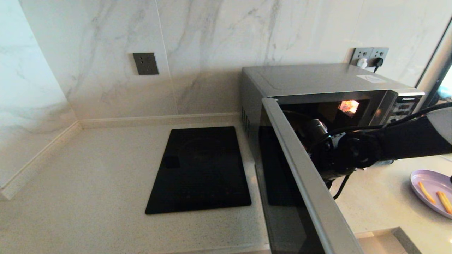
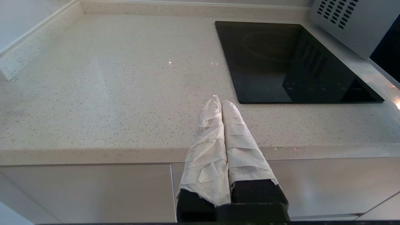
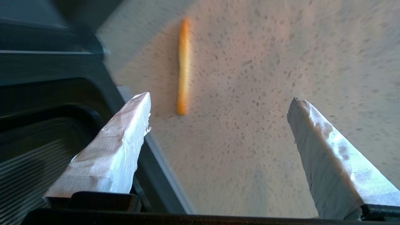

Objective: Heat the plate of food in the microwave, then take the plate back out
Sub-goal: Close the microwave oven

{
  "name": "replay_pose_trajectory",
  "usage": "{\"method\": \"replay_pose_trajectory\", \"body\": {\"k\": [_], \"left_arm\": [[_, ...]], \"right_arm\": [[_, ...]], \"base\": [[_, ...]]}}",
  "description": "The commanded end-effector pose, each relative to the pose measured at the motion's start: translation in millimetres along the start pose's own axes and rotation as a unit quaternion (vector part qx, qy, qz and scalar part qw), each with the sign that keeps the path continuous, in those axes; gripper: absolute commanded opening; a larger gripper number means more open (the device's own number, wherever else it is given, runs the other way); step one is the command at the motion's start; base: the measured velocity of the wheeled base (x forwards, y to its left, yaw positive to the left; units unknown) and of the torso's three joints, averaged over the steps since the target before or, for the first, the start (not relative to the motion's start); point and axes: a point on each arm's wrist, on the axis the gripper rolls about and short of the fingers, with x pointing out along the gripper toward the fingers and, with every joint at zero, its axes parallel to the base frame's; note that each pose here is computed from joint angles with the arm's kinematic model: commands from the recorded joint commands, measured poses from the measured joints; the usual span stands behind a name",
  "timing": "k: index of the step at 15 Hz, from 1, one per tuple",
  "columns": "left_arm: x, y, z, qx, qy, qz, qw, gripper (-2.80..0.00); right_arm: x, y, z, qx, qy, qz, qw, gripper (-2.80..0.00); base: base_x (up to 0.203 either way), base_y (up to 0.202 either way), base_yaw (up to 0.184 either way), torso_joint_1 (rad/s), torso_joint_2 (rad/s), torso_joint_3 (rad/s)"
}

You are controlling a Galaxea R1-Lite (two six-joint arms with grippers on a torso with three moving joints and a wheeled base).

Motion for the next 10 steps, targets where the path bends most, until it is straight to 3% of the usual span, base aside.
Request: {"method": "replay_pose_trajectory", "body": {"k": [1,10], "left_arm": [[0,0.0,0,0.000,0.001,0.000,1.0000,-2.80],[0,0.0,0,0.000,0.001,0.000,1.0000,-2.80]], "right_arm": [[23,1,-7,-0.005,0.010,-0.024,1.000,0.00],[37,19,-2,-0.004,-0.006,-0.012,1.000,0.00]], "base": [[0.000,0.000,0.000,0.000,0.00,0.000],[0.000,0.000,0.000,0.000,0.00,0.000]]}}
